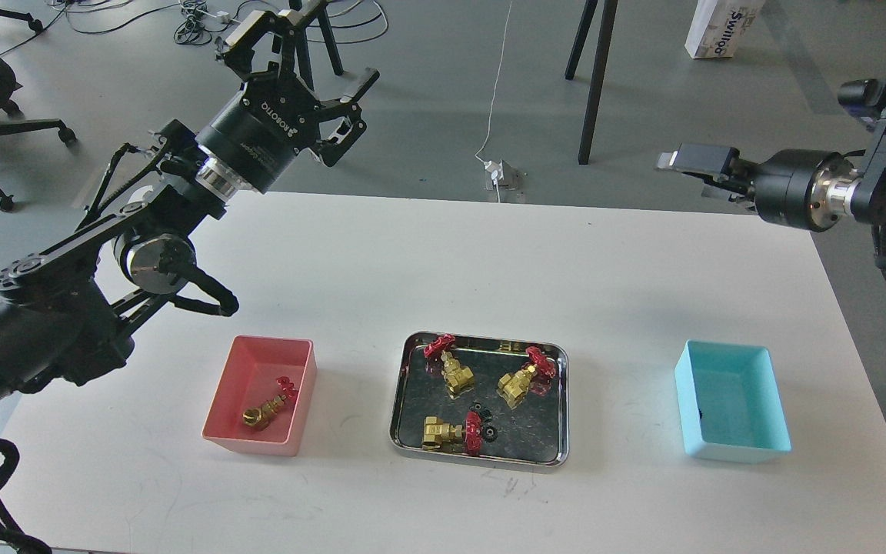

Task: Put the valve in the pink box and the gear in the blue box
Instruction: 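Lift the right gripper away from the tray and retract it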

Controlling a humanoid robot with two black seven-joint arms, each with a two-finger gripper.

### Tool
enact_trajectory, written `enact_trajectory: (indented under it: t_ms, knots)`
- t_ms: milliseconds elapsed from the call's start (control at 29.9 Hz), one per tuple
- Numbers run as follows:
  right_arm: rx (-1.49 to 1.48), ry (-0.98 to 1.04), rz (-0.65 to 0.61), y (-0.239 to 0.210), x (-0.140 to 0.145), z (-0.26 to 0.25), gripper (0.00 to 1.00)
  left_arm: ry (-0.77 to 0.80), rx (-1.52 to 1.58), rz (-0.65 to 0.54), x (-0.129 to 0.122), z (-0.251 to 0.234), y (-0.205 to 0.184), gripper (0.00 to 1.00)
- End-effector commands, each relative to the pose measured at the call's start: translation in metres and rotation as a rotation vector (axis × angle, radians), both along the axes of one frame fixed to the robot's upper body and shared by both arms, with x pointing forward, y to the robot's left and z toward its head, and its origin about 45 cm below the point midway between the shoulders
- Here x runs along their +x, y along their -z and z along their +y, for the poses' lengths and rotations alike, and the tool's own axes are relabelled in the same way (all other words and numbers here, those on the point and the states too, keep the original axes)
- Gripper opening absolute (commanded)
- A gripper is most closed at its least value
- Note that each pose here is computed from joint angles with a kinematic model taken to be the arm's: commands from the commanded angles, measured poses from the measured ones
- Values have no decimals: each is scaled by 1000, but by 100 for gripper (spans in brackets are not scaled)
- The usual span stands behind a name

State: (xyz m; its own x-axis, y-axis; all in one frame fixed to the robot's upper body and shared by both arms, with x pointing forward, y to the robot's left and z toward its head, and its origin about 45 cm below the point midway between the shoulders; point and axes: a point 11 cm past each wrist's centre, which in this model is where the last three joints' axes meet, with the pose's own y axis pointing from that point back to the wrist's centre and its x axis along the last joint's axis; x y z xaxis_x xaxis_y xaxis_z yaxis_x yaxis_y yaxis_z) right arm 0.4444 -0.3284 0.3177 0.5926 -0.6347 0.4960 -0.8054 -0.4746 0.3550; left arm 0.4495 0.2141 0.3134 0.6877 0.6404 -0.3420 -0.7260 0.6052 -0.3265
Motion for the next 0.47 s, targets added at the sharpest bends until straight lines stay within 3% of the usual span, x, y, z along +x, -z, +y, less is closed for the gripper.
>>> enact_trajectory:
  t_ms: [0,134,234,434]
  knots:
    - [724,210,-44,-24,26,-26,100,-70,36,-49,25,13,-24,86]
    - [1023,233,-101,-4,23,-42,100,-183,61,-34,47,35,-20,87]
    - [1072,285,-95,16,17,-51,100,-282,20,57,59,38,16,87]
    - [1190,308,-178,-3,17,-65,100,-348,-80,232,39,32,94,89]
